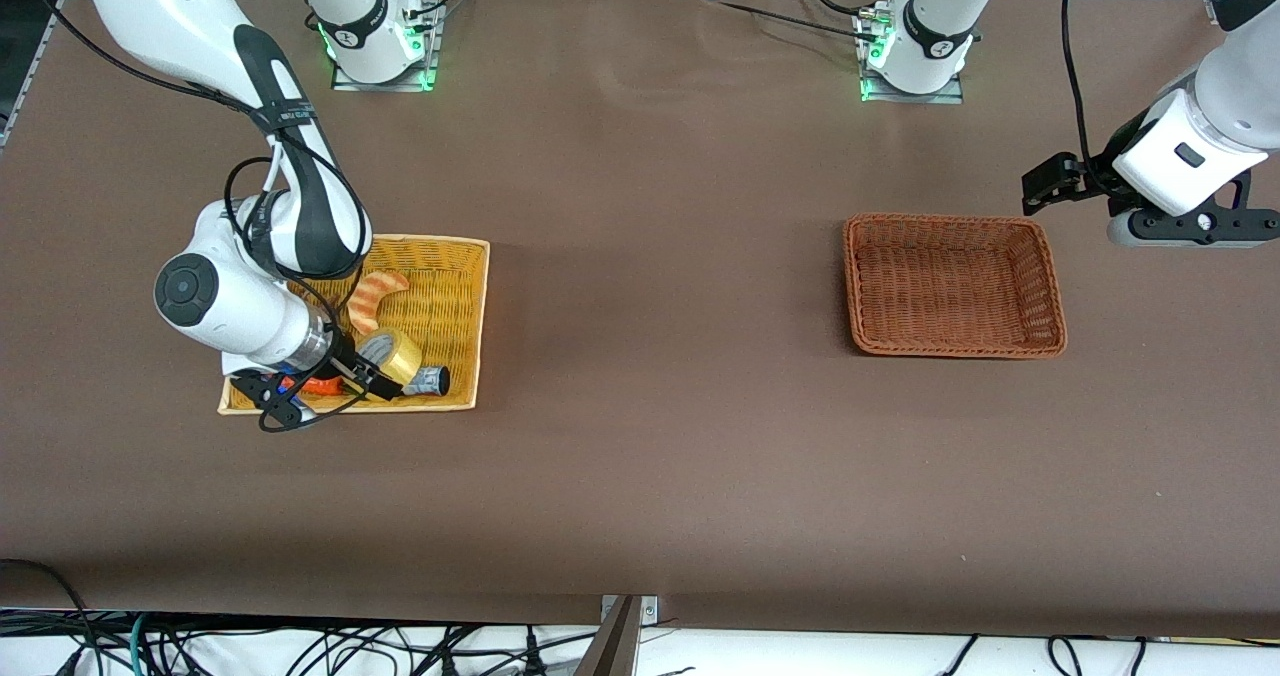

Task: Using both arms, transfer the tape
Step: 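Close the right gripper on the tape roll's rim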

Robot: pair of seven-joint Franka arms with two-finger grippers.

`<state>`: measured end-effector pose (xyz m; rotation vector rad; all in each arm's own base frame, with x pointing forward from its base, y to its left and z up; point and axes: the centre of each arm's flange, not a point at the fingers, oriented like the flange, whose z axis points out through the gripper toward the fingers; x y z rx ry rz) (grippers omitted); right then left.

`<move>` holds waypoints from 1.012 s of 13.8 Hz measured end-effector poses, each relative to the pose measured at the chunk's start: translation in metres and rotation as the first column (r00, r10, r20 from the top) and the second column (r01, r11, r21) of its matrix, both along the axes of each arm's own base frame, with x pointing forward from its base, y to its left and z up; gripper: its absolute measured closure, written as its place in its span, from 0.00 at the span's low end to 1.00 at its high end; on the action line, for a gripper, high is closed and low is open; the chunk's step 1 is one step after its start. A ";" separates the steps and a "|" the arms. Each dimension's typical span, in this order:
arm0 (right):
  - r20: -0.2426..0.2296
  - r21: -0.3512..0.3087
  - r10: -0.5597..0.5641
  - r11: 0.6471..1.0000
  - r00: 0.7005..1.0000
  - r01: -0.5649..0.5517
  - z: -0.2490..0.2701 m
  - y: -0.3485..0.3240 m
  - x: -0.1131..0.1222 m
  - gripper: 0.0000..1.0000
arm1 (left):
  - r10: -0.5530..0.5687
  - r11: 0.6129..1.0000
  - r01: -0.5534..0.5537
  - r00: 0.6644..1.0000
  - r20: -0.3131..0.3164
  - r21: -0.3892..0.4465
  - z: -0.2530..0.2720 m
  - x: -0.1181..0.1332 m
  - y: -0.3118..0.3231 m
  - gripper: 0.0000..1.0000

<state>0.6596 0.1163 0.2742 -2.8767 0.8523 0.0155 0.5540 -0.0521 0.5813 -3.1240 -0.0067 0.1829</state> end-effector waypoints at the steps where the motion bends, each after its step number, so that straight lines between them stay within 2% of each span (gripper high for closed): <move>1: 0.000 0.004 -0.004 1.000 1.000 0.004 -0.001 0.000 0.000 0.00 | 0.000 1.000 0.000 1.000 0.000 0.000 0.000 0.000 0.000 0.00; 14: 0.029 0.033 -0.047 0.998 0.998 0.046 -0.023 0.001 -0.012 0.00 | 0.001 1.000 -0.001 1.000 0.000 0.000 0.000 0.000 0.000 0.00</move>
